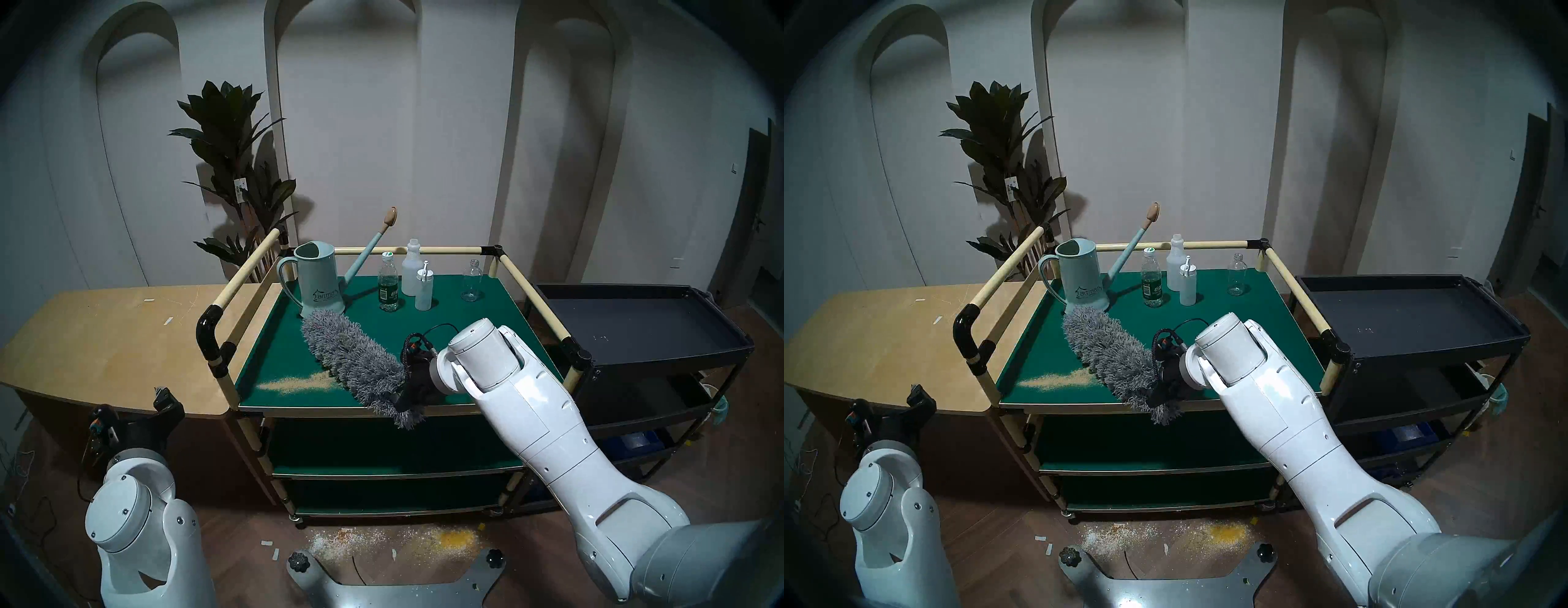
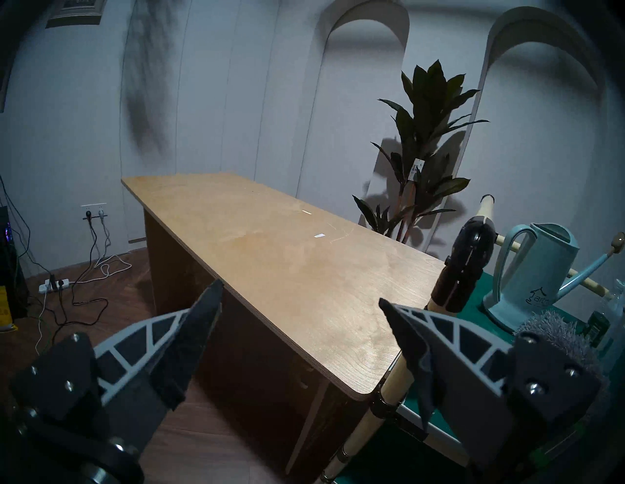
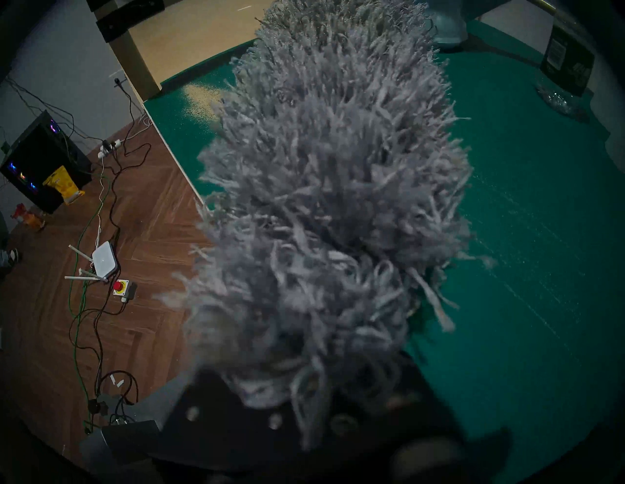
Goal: Dust the shelf with the duster
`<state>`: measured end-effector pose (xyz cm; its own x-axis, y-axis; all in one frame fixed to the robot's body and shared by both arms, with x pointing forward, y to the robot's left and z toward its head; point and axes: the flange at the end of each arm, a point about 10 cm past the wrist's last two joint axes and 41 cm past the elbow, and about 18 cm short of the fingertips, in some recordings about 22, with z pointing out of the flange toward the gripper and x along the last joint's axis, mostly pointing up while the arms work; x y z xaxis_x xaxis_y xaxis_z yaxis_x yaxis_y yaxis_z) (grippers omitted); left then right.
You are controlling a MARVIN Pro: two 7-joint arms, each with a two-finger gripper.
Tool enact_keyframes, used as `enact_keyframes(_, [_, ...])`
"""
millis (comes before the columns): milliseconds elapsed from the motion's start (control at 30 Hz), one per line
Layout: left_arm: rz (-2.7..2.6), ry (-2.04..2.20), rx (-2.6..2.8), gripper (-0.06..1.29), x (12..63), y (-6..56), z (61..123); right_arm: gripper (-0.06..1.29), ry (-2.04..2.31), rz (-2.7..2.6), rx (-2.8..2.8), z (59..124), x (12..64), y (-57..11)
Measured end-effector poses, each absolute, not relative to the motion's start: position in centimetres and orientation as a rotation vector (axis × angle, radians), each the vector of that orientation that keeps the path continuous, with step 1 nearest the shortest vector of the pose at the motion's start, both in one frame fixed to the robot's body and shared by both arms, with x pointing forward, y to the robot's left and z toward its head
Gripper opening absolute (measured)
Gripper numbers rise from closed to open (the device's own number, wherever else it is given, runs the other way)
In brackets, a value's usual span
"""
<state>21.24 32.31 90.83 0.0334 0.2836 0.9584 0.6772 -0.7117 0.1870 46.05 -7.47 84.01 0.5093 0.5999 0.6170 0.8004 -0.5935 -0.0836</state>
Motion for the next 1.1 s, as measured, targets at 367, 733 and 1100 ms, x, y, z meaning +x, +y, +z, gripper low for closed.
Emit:
enact_keyframes(367, [-1.742, -1.009, -2.001, 1.28, 20.6, 32.1, 90.3, -0.01, -1.131, -0.837, -2.452, 86.2, 48.2, -9.8])
enact_keyframes(733, [-1.782, -0.974, -2.094, 1.28, 21.4, 31.9, 90.5, -0.01, -1.111, -0.816, -2.546, 85.6, 49.6, -14.7])
enact_keyframes(1100, [-1.797, -0.958, -2.166, 1.28, 22.1, 31.7, 90.6, -0.01, -1.186, -0.756, -2.58, 84.2, 49.6, -16.9])
